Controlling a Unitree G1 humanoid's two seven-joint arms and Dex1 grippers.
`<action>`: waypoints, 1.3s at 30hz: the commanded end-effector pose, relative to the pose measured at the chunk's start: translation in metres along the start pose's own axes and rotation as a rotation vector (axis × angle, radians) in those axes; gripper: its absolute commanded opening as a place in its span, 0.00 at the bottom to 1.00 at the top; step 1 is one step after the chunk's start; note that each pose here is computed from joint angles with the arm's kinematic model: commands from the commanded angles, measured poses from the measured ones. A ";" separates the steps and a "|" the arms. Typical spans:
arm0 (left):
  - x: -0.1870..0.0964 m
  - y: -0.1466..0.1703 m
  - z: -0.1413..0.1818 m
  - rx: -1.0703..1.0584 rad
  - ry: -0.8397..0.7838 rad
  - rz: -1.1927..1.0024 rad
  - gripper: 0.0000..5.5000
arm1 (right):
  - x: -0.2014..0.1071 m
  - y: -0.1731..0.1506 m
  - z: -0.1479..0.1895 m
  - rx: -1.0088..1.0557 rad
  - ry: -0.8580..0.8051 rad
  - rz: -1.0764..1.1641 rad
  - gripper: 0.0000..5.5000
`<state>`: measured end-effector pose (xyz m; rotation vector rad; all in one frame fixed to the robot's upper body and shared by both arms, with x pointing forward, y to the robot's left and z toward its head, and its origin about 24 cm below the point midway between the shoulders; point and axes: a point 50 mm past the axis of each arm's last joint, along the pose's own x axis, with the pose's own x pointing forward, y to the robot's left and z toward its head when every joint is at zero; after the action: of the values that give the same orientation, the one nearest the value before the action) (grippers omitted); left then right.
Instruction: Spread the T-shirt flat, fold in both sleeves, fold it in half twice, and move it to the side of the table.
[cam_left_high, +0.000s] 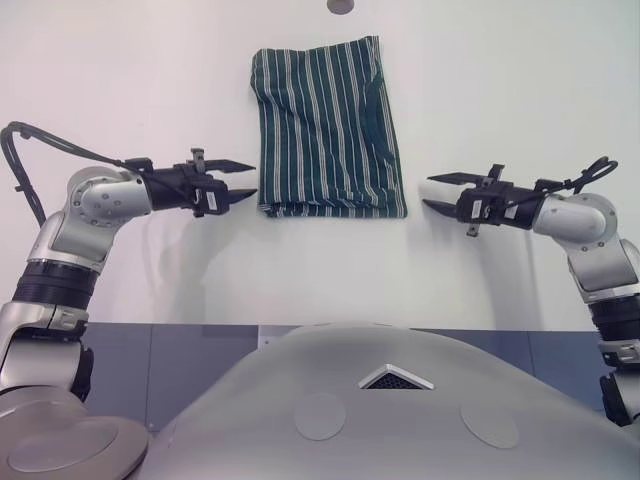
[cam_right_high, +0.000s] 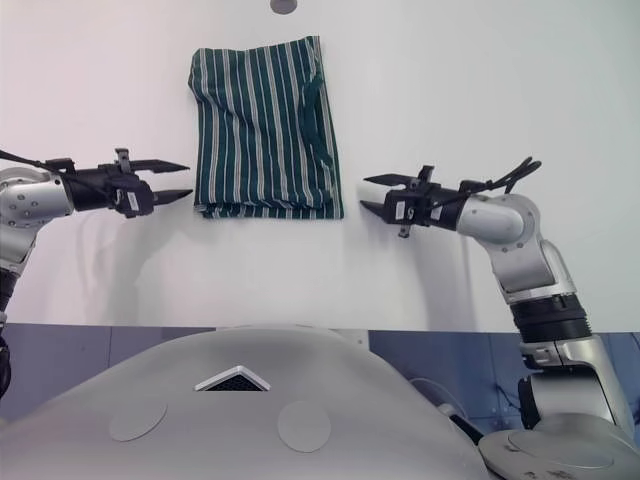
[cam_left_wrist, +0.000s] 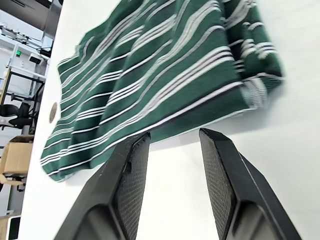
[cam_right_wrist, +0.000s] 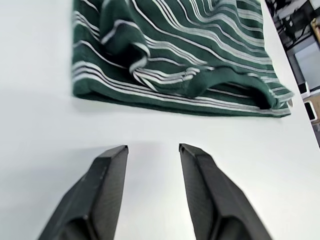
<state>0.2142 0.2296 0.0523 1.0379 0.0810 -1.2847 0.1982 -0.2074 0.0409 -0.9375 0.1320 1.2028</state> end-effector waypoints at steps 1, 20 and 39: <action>0.002 -0.016 0.004 0.038 0.018 -0.054 0.33 | 0.014 0.015 0.003 -0.046 -0.034 0.034 0.35; 0.003 -0.035 0.036 -0.583 -0.128 -0.416 0.02 | 0.011 0.021 0.054 0.427 -0.152 0.434 0.00; 0.068 0.108 -0.025 -1.127 -0.090 0.478 0.16 | 0.083 -0.097 -0.011 1.155 0.107 -0.315 0.22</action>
<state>0.3302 0.1877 0.0568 0.0042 0.4681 -0.6975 0.3094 -0.1432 0.0479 0.0932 0.6867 0.7451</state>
